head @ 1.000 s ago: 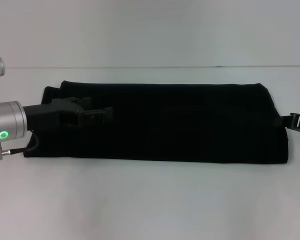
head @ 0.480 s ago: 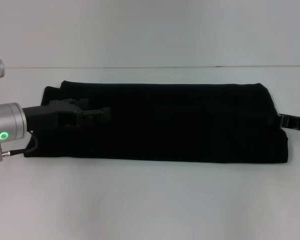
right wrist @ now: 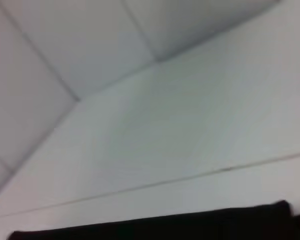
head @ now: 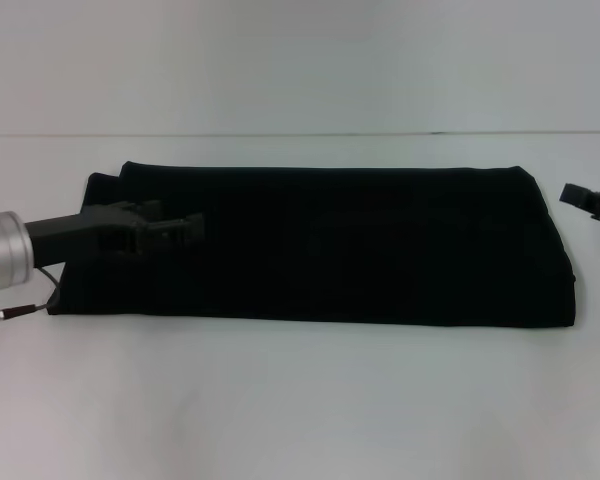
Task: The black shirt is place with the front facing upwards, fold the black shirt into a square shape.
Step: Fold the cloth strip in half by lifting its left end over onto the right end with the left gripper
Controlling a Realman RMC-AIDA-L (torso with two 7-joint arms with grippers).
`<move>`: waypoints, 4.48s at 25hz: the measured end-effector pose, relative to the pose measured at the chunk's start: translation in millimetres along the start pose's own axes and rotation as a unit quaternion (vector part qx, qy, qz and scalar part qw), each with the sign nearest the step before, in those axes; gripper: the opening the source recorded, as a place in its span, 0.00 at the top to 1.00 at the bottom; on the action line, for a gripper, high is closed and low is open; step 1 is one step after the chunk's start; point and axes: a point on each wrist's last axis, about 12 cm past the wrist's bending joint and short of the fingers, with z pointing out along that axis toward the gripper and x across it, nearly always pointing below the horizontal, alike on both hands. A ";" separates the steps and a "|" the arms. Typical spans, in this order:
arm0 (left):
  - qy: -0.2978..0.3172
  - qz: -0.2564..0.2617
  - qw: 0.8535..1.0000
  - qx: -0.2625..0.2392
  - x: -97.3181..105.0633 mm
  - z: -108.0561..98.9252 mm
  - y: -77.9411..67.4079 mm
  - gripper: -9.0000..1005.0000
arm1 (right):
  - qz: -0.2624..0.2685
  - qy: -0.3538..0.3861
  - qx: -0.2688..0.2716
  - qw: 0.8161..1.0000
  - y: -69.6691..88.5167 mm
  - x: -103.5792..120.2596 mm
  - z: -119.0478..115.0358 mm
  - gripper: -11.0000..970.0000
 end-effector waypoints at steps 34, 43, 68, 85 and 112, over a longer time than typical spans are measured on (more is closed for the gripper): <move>0.071 -0.255 0.963 0.044 27.6 -52.6 6.8 0.11 | -0.259 0.091 -0.249 0.929 70.8 0.8 18.5 0.03; 0.092 -0.351 0.931 -0.033 30.1 -58.9 26.0 0.11 | -0.263 0.091 -0.253 0.926 74.6 -2.8 22.5 0.03; 0.115 -0.367 0.915 -0.123 27.1 -55.7 46.9 0.11 | -0.250 0.064 -0.237 0.936 70.3 -9.6 21.0 0.03; 0.118 -0.452 0.876 -0.117 18.4 -61.1 46.0 0.11 | -0.247 0.048 -0.226 0.941 67.4 -12.8 20.5 0.03; 0.113 -0.470 0.863 -0.145 20.1 -48.0 51.1 0.12 | -0.245 0.035 -0.211 0.946 64.7 -12.7 21.8 0.03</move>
